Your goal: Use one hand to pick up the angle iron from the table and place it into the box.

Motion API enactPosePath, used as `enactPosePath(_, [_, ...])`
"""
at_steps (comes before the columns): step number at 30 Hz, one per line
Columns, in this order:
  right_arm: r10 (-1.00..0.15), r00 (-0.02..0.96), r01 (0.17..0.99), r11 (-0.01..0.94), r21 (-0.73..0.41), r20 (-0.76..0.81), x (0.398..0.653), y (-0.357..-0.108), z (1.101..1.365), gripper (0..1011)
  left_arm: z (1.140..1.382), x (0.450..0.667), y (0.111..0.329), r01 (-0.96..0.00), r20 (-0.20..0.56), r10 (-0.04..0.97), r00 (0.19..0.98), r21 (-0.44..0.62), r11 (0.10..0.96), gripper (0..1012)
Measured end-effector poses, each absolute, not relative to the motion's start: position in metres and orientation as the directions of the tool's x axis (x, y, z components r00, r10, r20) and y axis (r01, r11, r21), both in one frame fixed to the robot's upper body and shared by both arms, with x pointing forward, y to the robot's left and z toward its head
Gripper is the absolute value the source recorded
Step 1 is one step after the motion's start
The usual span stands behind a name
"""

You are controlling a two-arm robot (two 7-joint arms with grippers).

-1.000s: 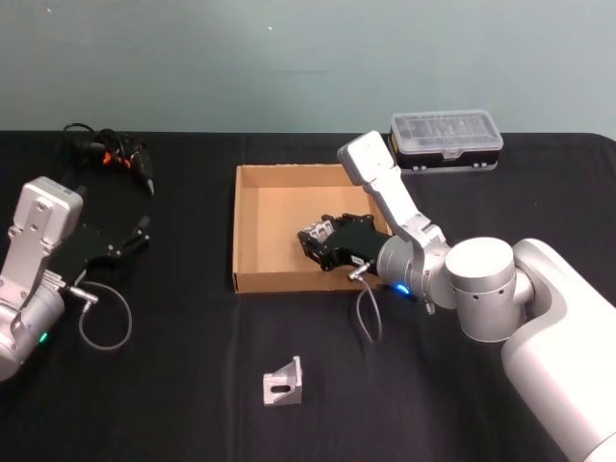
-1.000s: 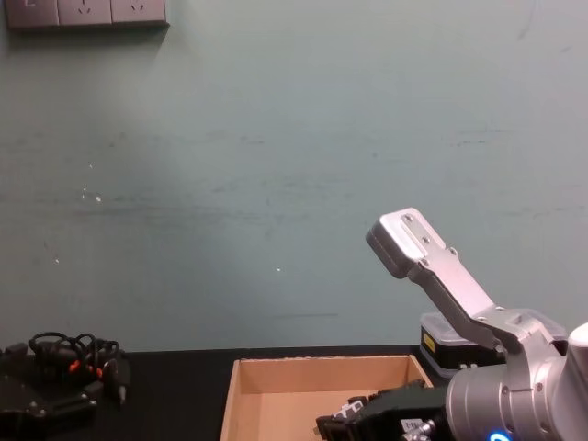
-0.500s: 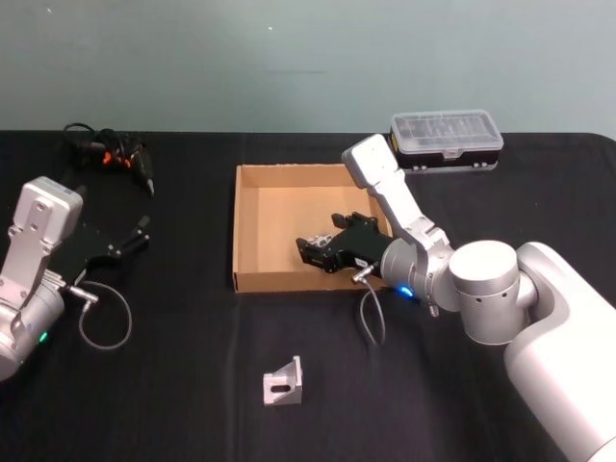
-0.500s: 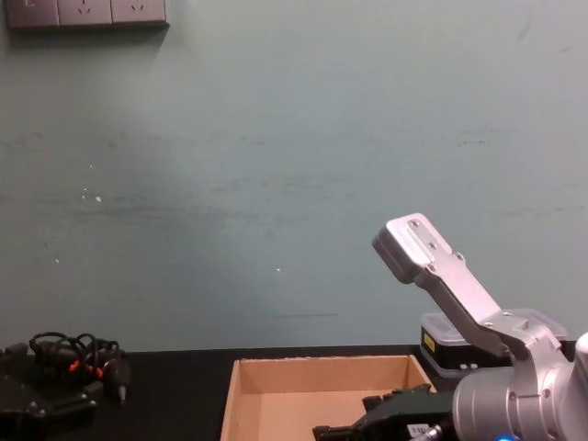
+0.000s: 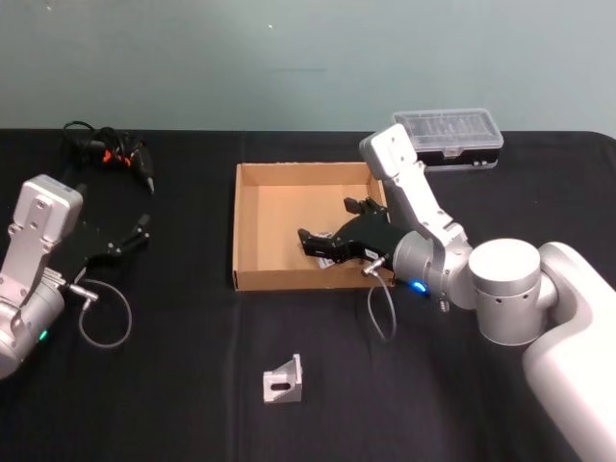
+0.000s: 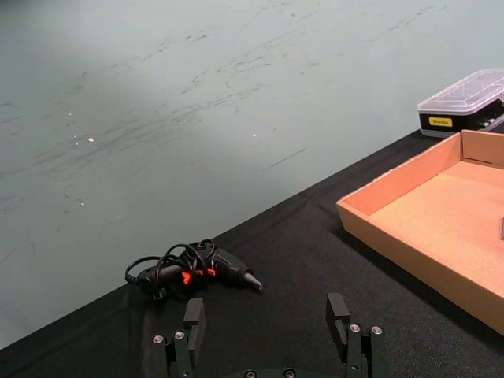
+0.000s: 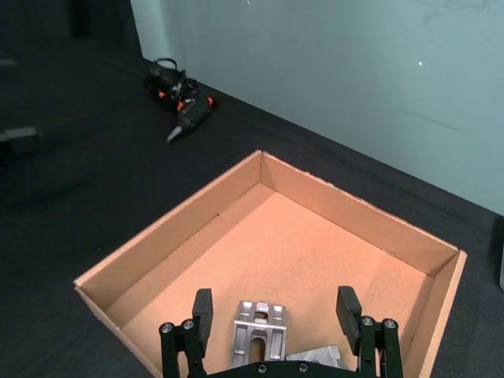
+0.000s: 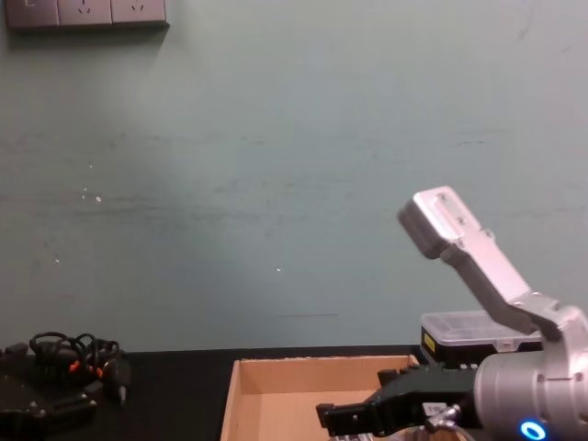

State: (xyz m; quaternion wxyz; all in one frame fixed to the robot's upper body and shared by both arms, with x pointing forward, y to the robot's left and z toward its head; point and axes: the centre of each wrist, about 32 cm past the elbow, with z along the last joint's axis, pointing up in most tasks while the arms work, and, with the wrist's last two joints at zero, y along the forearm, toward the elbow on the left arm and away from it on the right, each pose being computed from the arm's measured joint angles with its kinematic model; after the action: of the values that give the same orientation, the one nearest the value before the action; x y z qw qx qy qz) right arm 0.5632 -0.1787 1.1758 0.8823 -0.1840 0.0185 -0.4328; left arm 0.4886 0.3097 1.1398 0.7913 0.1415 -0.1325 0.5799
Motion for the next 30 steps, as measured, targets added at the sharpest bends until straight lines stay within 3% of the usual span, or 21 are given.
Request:
enactPosePath(10, [-0.748,0.652,0.743,0.6,-0.296,0.121,0.543,-0.206,1.187,1000,1.14,0.489,0.31,-0.955,0.374,0.88,0.292,0.07,0.287,1011])
enactPosePath(19, [-0.674,0.728,0.678,0.682,-0.273,0.124,0.514,-0.239,1.196,1000,1.14,0.489,0.31,-0.955,0.374,0.88,0.292,0.07,0.287,1011])
enactPosePath(30, [-0.479,0.866,0.497,0.804,-0.325,0.14,0.496,-0.252,1.195,1000,1.14,0.489,0.31,-0.955,0.374,0.88,0.292,0.07,0.287,1011])
